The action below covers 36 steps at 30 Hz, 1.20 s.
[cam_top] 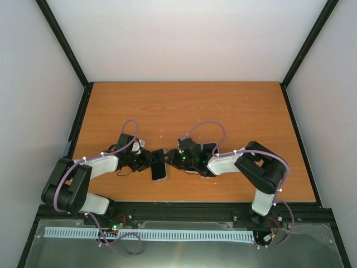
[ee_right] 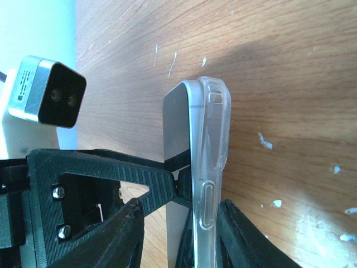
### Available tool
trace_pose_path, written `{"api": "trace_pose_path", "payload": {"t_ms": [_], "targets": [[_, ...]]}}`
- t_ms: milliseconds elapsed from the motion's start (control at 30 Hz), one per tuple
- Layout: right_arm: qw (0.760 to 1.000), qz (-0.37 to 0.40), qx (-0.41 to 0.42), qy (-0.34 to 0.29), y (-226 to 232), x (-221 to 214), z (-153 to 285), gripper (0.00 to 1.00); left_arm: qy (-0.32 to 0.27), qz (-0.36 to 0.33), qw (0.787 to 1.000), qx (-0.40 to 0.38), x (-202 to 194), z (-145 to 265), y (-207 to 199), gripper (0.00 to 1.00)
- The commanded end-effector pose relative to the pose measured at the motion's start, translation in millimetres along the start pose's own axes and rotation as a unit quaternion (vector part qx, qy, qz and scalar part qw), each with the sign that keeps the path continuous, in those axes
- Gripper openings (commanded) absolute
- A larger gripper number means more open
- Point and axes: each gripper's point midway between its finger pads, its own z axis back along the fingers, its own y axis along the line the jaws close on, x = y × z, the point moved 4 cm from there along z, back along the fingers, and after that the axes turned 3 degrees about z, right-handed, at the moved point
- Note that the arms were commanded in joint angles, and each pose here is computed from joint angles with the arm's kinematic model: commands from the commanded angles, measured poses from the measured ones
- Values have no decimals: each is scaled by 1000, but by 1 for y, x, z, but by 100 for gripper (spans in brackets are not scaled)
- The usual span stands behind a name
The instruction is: Put the phone into the phone case
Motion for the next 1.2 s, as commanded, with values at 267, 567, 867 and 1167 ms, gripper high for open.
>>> {"api": "trace_pose_path", "payload": {"t_ms": [267, 567, 867, 1167], "targets": [[995, 10, 92, 37, 25, -10, -13, 32, 24, -27, 998, -44, -12, 0, -9, 33], [987, 16, 152, 53, 42, -12, -9, 33, 12, -34, 999, -37, -10, 3, -8, 38], [986, 19, 155, 63, 45, -15, -6, 34, 2, -46, 998, -41, -7, 7, -14, 47], [978, 5, 192, 80, 47, -20, -8, 34, 3, -62, 995, -72, -10, 11, -22, 47]]}}
